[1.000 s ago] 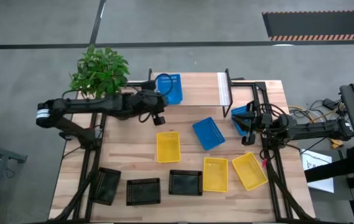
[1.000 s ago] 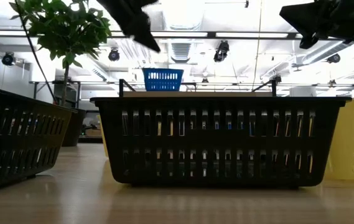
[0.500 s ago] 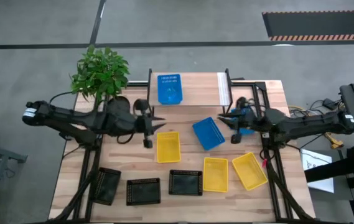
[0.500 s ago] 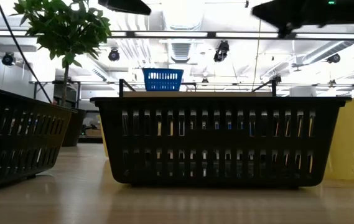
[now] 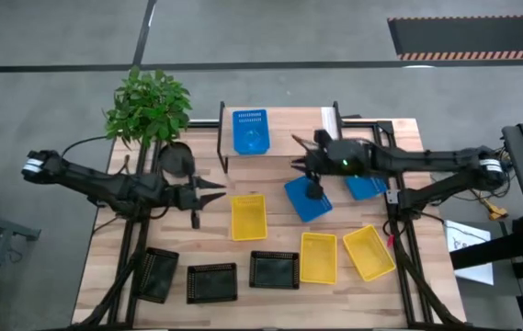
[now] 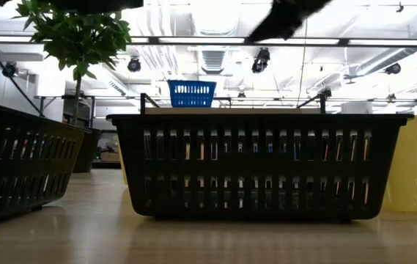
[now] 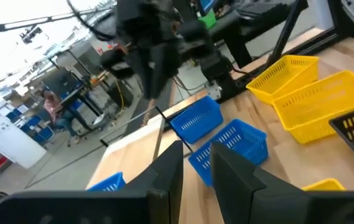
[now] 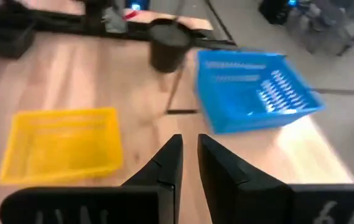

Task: Stack baskets on shelf by color
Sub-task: Put the left blue bin on the shelf, then put the top yellow bin on the shelf

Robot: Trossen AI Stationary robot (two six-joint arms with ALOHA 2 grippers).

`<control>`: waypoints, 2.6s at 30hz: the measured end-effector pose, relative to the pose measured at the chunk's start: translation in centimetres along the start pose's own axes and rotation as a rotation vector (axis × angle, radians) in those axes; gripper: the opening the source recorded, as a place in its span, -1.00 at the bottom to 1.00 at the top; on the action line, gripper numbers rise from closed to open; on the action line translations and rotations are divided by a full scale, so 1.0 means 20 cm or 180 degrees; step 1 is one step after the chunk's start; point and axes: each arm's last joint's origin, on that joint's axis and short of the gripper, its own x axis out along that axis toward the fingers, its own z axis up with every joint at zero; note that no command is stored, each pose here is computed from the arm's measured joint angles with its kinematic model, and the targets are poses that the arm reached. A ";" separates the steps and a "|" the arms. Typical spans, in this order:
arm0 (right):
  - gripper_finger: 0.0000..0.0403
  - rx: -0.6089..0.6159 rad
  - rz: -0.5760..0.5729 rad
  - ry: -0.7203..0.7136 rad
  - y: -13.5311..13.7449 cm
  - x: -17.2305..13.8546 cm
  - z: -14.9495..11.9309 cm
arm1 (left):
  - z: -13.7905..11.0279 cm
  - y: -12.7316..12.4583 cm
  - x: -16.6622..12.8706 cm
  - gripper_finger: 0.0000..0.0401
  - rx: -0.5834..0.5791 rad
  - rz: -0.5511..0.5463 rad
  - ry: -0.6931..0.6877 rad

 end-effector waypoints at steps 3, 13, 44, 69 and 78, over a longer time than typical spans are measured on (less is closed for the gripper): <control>-0.79 0.0036 -0.0090 0.0356 -0.08 0.08 0.04 | -0.03 0.00 -0.04 -0.68 -0.0022 0.0015 -0.0029; -0.79 0.0076 -0.0389 0.1011 -0.38 0.40 0.06 | -0.08 0.01 -0.11 -0.68 -0.0086 0.0106 -0.0164; -0.79 0.0311 0.0157 0.0808 -0.49 0.75 0.08 | -0.07 0.04 -0.15 -0.68 -0.0049 0.0203 -0.0313; -0.79 0.0029 -0.0330 0.0674 -0.53 0.77 0.11 | -0.07 0.03 -0.15 -0.68 0.0004 0.0211 -0.0322; -0.79 0.0109 -0.0239 0.0805 -0.47 0.65 0.17 | -0.07 0.03 -0.15 -0.68 0.0006 0.0207 -0.0316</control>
